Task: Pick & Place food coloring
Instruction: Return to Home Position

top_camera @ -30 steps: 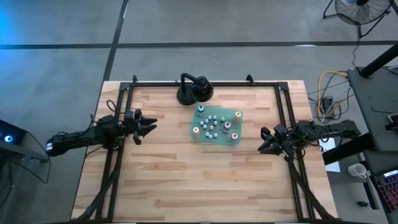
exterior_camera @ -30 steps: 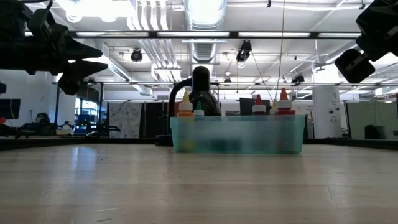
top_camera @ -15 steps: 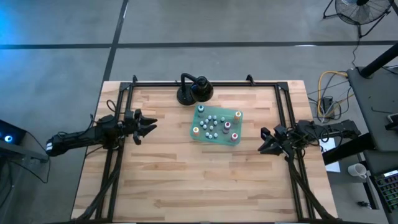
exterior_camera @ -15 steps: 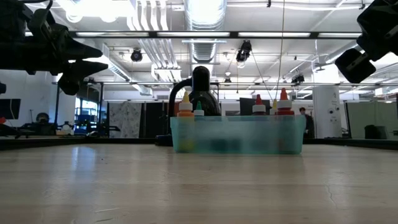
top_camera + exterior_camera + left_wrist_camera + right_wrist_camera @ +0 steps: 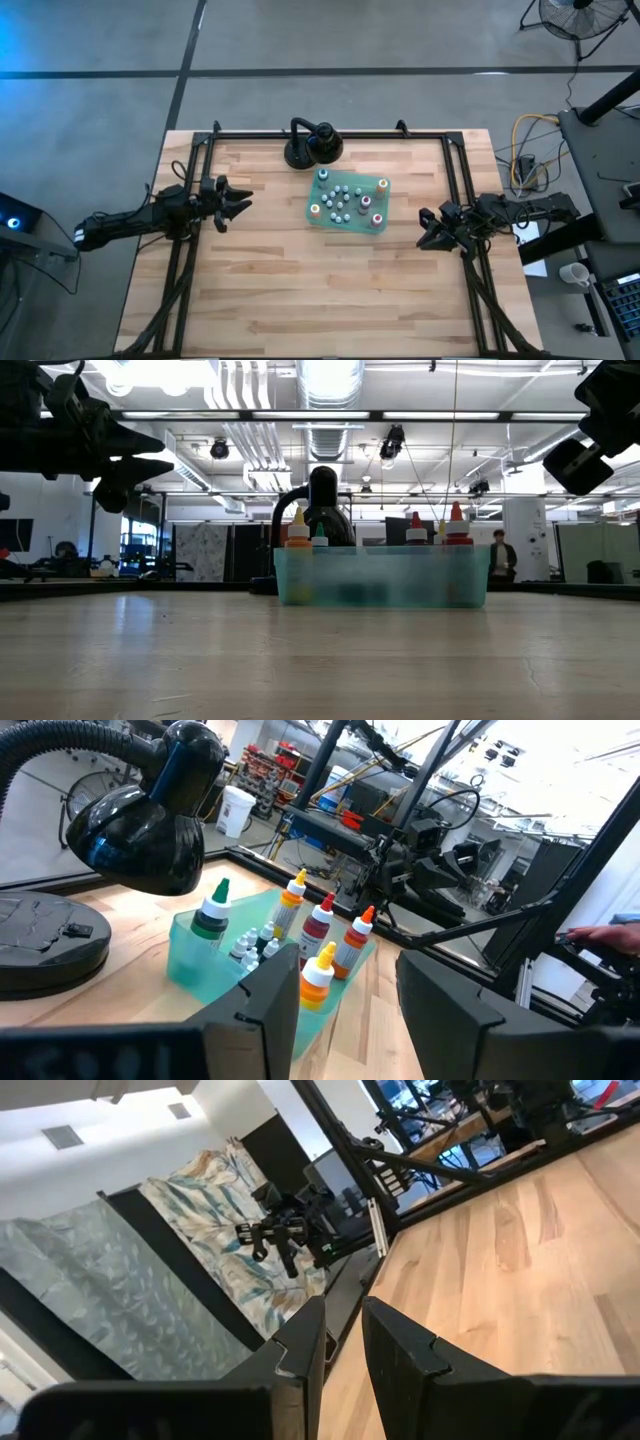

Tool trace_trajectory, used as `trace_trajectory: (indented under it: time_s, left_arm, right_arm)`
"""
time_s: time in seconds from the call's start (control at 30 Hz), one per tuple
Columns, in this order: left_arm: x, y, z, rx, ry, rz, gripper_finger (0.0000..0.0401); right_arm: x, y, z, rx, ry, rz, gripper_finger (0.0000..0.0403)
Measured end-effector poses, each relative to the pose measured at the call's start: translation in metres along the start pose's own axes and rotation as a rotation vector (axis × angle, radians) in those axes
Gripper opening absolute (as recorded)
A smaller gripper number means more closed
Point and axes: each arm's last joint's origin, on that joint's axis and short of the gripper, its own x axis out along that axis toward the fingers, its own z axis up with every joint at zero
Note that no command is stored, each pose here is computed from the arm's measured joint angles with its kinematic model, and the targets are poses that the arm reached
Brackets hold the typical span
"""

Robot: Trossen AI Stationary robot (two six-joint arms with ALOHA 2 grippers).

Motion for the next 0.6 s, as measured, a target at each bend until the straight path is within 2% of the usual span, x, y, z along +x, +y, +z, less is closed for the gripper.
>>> trace_trajectory:
  time_s: [0.43,0.6]
  left_arm:
    - [0.0,-0.0001,0.0002,0.0,-0.001,0.0,0.014]
    - [0.0,-0.0001,0.0002,0.0,-0.001,0.0,0.014]
  right_arm:
    - [0.0,0.0,-0.0001,0.0,0.001,0.0,0.0063]
    - [0.001,0.004,-0.0032,0.005,0.033,0.042,0.0063]
